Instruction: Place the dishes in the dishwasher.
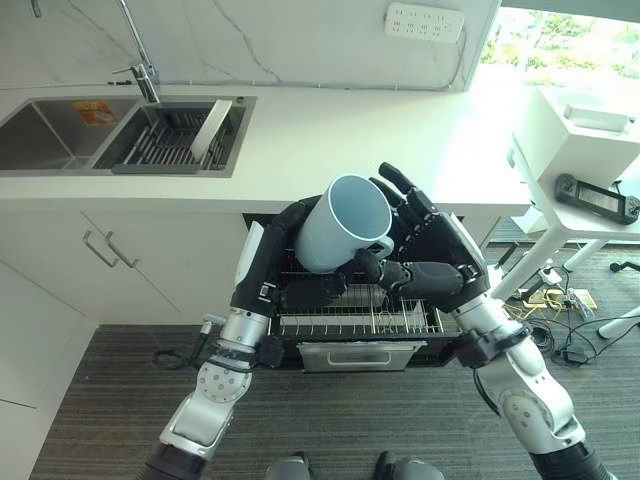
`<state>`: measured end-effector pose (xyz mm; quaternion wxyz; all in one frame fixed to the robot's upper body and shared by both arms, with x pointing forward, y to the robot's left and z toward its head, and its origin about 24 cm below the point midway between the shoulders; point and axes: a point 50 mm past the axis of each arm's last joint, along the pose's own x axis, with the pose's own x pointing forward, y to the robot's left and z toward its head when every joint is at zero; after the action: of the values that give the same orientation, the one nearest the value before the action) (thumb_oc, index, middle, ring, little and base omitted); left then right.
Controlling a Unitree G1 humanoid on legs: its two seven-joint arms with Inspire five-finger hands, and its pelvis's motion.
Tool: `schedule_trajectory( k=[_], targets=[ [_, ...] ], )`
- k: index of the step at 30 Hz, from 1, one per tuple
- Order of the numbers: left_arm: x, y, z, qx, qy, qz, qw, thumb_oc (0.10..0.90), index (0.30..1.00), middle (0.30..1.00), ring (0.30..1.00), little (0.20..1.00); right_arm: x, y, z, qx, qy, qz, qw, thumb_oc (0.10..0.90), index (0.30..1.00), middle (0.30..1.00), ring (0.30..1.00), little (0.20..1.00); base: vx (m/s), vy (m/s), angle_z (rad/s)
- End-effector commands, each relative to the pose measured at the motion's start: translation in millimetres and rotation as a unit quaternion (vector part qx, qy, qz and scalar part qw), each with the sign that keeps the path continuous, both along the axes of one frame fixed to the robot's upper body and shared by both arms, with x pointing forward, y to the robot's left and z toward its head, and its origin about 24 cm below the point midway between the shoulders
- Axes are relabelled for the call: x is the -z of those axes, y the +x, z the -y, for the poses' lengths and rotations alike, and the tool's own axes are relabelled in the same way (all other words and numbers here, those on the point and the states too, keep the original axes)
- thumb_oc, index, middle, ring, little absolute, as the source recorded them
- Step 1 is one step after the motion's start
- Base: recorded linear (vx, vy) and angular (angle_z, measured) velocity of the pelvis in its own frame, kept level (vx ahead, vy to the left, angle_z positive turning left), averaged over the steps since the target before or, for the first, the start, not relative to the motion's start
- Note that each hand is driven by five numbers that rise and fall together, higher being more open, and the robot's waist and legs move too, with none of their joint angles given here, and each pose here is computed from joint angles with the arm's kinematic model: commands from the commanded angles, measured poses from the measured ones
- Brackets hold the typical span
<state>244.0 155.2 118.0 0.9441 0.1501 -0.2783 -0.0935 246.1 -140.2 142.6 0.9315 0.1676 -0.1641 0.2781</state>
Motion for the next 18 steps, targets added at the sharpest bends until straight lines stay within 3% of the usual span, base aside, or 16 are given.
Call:
schedule_trajectory(
  k=[1, 18],
  targets=[
    [-50, -6, 21, 0.073, -0.016, 0.141, 0.987, 0.4, 0.3, 0.3, 0.3, 0.3, -41, 1, -8, -0.017, 0.05, 0.108, 0.993, 0.8, 0.9, 0.9, 0.9, 0.9, 0.0, 0.0, 0.0],
    [-48, -6, 26, 0.005, -0.013, 0.177, 0.984, 0.4, 0.3, 0.3, 0.3, 0.3, -50, -4, -21, -0.025, 0.065, 0.119, 0.99, 0.8, 0.9, 0.9, 0.9, 0.9, 0.0, 0.0, 0.0]
  ],
)
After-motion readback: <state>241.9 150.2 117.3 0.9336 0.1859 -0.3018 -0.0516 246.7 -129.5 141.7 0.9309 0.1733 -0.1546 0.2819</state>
